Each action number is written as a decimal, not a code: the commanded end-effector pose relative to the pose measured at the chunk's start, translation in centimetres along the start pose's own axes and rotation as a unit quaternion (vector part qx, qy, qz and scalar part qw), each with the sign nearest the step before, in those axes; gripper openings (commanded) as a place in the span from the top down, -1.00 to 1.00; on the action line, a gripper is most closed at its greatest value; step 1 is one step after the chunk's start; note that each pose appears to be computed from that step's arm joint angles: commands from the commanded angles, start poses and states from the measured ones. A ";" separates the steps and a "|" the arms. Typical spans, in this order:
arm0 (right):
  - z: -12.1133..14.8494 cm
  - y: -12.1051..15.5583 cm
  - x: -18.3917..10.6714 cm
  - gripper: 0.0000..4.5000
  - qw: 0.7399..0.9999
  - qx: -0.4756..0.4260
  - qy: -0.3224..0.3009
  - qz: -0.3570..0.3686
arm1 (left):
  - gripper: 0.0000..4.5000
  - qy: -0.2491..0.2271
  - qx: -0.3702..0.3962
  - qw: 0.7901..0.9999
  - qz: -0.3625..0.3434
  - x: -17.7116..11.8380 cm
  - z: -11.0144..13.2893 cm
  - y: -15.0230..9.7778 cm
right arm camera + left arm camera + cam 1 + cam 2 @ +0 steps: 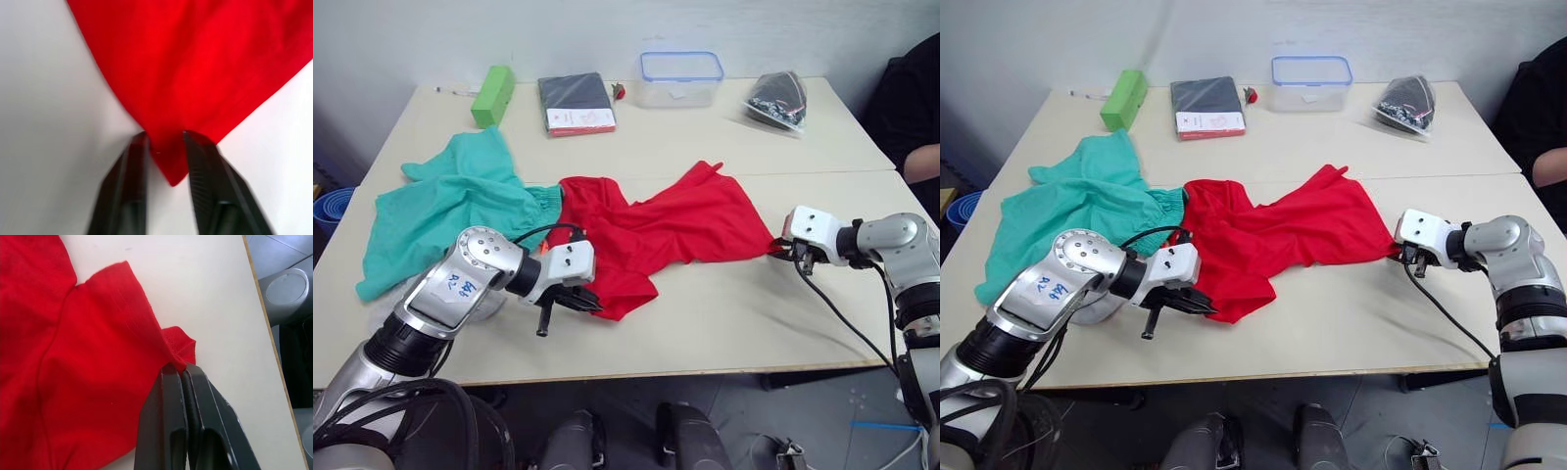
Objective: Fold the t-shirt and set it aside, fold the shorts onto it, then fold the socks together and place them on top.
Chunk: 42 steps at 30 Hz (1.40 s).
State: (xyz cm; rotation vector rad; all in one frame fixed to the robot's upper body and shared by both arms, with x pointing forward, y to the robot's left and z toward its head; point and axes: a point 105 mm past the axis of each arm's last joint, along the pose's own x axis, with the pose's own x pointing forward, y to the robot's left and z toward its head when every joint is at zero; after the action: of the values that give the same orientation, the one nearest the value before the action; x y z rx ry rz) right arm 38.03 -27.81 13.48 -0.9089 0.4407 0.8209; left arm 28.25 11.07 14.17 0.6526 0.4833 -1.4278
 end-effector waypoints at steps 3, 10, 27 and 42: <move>-1.5 1.1 -0.1 0.96 0.999 0.005 0.025 0.023 | 1.00 -0.015 0.010 1.000 0.018 -1.3 0.6 0.1; 1.0 3.1 -3.2 0.96 0.992 -0.044 -0.034 0.114 | 1.00 0.000 -0.007 1.000 -0.027 -3.0 -1.3 -2.4; 1.8 8.4 -5.9 0.96 0.985 -0.041 -0.059 0.160 | 1.00 0.028 -0.044 0.997 -0.052 -5.3 -4.5 -6.8; 0.7 7.6 -3.0 -0.03 0.989 -0.075 -0.030 0.127 | 1.00 0.014 -0.030 0.999 -0.031 -5.0 -4.0 -5.7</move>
State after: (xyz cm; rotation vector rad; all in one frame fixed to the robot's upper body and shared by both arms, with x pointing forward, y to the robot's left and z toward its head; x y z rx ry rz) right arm 29.85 -25.93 12.21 -0.9587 0.4548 1.1401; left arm 22.28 17.46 13.53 0.6063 0.5876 -1.4570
